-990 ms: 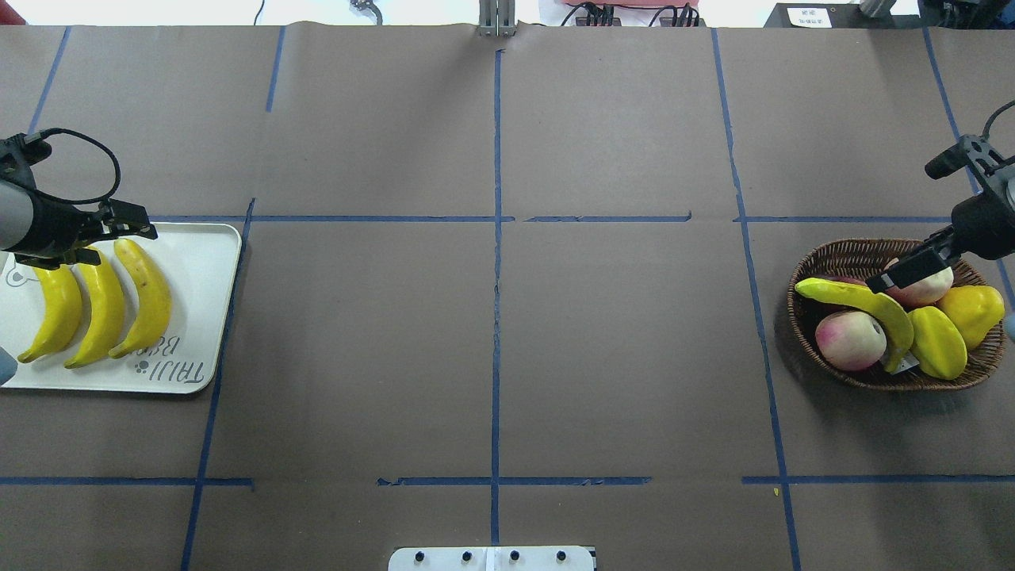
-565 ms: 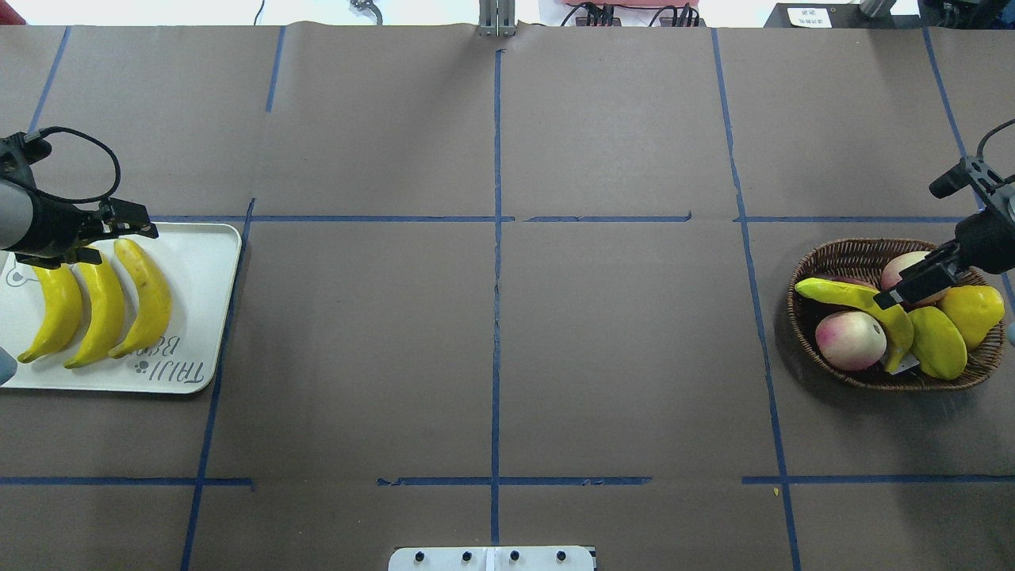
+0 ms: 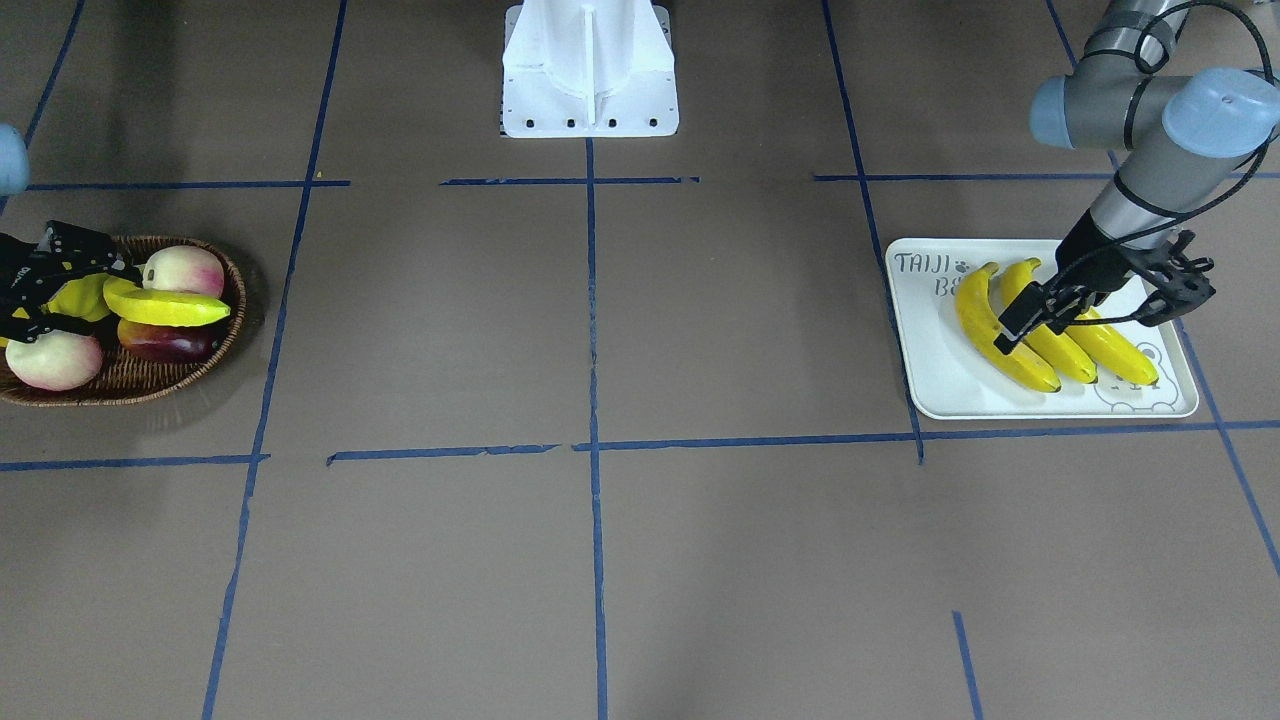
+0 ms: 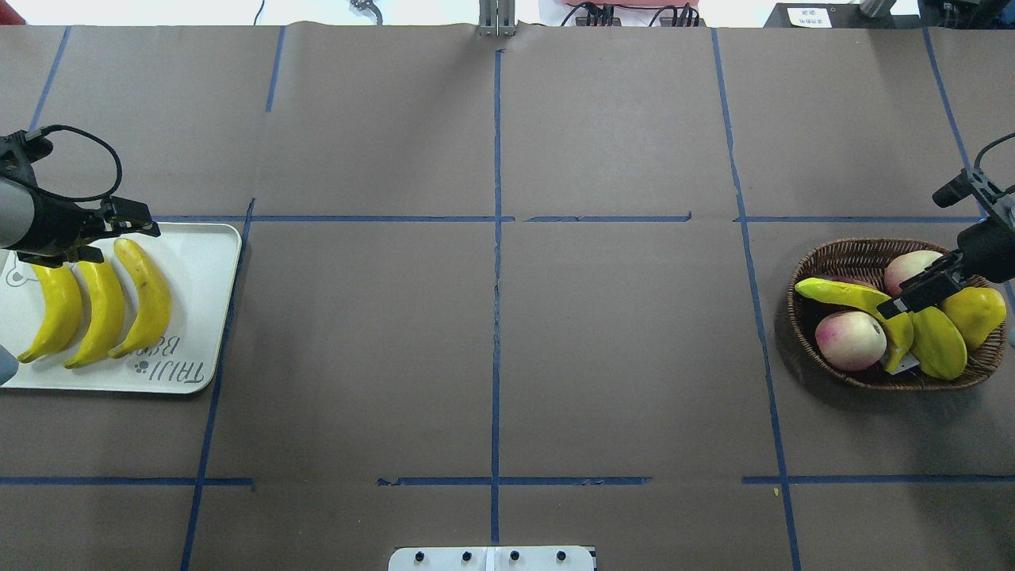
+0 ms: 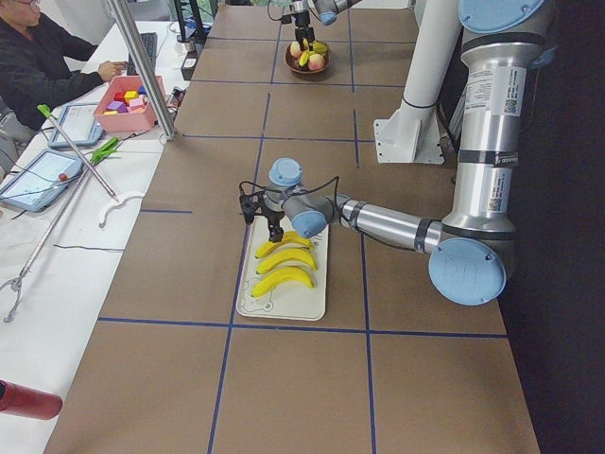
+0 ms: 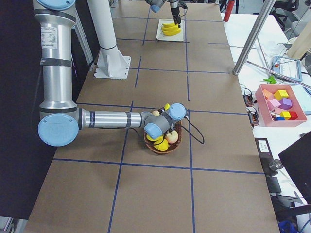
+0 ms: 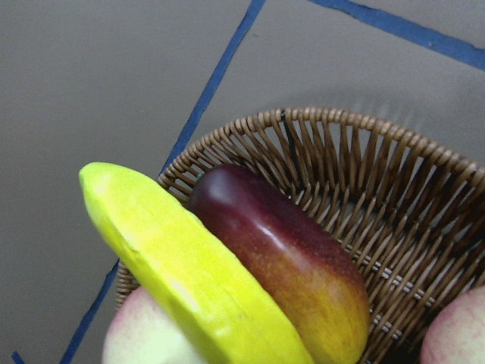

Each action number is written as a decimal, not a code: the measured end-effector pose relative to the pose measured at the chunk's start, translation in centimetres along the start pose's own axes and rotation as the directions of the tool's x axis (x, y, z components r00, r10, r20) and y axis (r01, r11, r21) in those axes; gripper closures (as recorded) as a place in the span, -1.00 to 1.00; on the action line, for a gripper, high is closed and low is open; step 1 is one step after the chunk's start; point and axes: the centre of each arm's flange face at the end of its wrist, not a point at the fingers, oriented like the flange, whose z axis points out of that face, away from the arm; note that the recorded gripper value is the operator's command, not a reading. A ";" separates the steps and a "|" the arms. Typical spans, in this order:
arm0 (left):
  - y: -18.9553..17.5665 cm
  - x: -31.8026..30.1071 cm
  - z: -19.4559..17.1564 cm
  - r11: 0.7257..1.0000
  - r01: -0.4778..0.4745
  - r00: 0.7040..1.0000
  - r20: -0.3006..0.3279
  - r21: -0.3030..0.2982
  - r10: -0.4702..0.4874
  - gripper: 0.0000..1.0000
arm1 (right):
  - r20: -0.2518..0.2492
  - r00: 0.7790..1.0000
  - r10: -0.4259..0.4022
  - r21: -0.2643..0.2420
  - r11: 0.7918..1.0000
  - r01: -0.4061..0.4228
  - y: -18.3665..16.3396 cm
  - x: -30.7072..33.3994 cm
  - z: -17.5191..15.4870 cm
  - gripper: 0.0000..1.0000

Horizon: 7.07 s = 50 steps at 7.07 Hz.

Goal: Transfer all bananas from basket to plate

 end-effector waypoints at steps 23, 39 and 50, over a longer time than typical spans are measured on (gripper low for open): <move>0.8 1.4 -1.1 0.998 -0.007 0.999 -0.040 -0.055 0.005 -1.00 | 0.045 0.999 -0.006 -0.015 1.000 0.007 0.2 -0.8 0.5 1.00; 14.7 30.5 -4.6 0.955 0.112 0.812 -0.529 -0.276 -0.248 -0.99 | 0.169 0.946 0.277 0.200 0.930 -0.308 -21.9 -40.0 10.6 0.97; 20.5 37.2 -2.0 0.951 0.147 0.772 -0.570 -0.271 -0.281 1.00 | 0.192 0.944 0.267 0.190 0.934 -0.302 -21.3 -43.3 12.5 0.52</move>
